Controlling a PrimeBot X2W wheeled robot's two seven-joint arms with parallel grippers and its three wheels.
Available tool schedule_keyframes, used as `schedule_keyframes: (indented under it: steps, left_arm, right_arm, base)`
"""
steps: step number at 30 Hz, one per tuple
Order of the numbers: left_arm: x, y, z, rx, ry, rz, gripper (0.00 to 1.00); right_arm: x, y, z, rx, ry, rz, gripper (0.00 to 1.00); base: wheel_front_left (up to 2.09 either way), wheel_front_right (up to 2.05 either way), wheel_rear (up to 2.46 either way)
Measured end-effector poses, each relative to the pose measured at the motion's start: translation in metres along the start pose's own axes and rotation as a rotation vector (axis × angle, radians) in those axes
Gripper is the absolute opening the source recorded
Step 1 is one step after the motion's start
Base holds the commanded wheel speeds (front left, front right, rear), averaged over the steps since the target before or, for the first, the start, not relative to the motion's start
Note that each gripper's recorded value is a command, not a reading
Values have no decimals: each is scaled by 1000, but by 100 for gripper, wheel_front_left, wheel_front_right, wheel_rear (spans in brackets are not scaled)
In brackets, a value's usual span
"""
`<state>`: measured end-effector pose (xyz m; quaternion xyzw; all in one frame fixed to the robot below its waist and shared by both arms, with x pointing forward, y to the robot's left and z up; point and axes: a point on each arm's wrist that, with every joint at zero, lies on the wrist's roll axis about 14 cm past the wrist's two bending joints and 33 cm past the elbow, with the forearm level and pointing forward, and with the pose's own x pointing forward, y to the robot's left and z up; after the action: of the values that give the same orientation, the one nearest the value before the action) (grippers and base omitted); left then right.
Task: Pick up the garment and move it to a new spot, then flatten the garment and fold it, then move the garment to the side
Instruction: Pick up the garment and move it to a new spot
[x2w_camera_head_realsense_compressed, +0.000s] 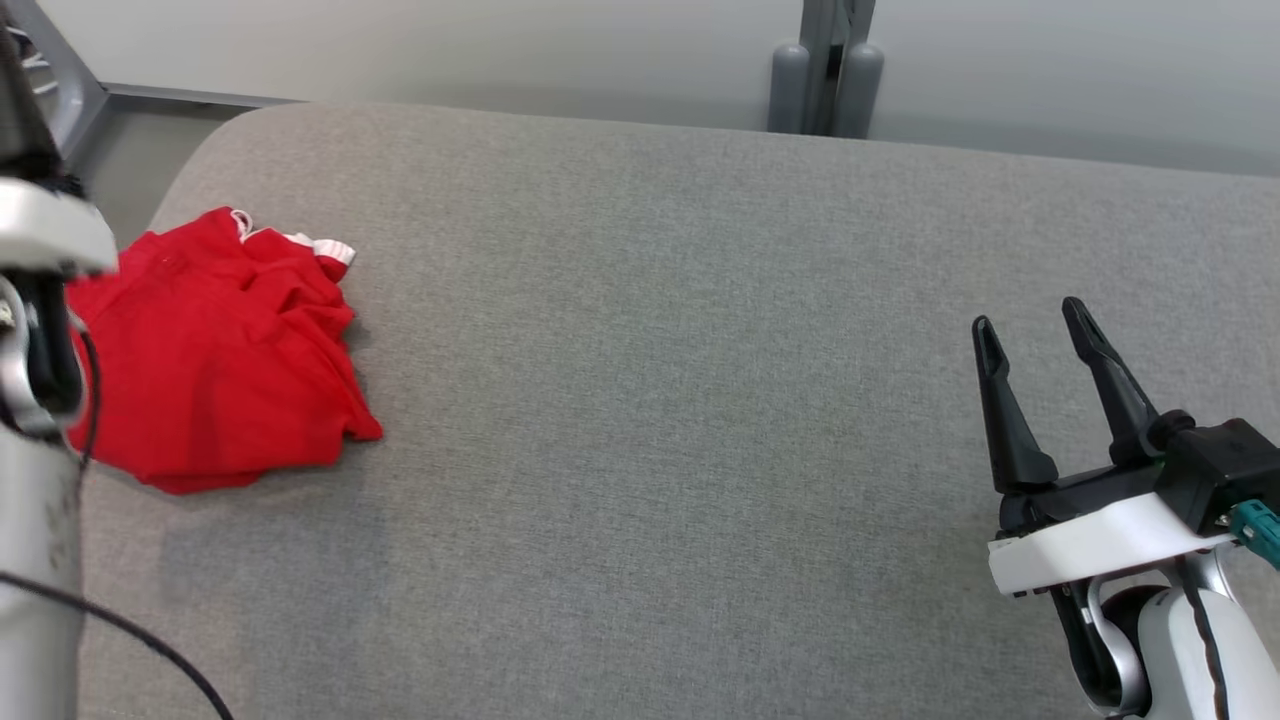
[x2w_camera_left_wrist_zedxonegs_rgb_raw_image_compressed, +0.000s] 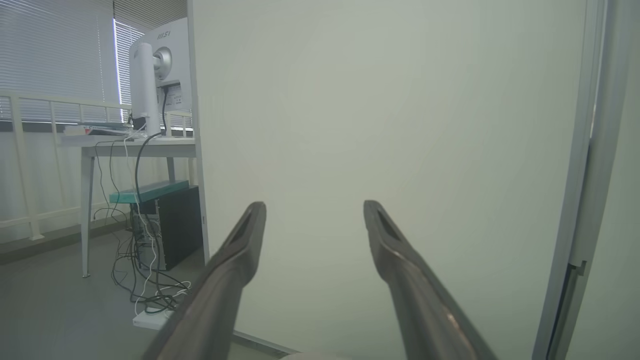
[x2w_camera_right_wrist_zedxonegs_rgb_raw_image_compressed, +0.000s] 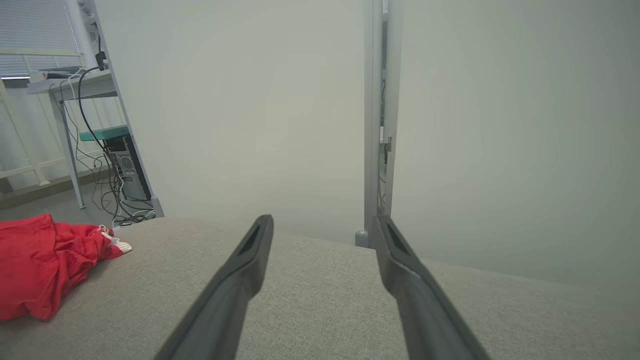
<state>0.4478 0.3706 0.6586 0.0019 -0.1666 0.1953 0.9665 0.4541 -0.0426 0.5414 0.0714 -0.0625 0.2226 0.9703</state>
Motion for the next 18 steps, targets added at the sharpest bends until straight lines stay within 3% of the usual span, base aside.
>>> schedule_keyframes:
  steps: [11, 18]
  left_arm:
    - [-91, 21, -26, -30, 54, 73, 100]
    - [-141, 10, -56, -6, 176, 27, 100]
  right_arm:
    - [3, 17, 9, 1, -14, 39, 100]
    - [-4, 26, 3, -1, 13, 57, 100]
  base:
    - [0, 0, 0]
    - [0, 0, 0]
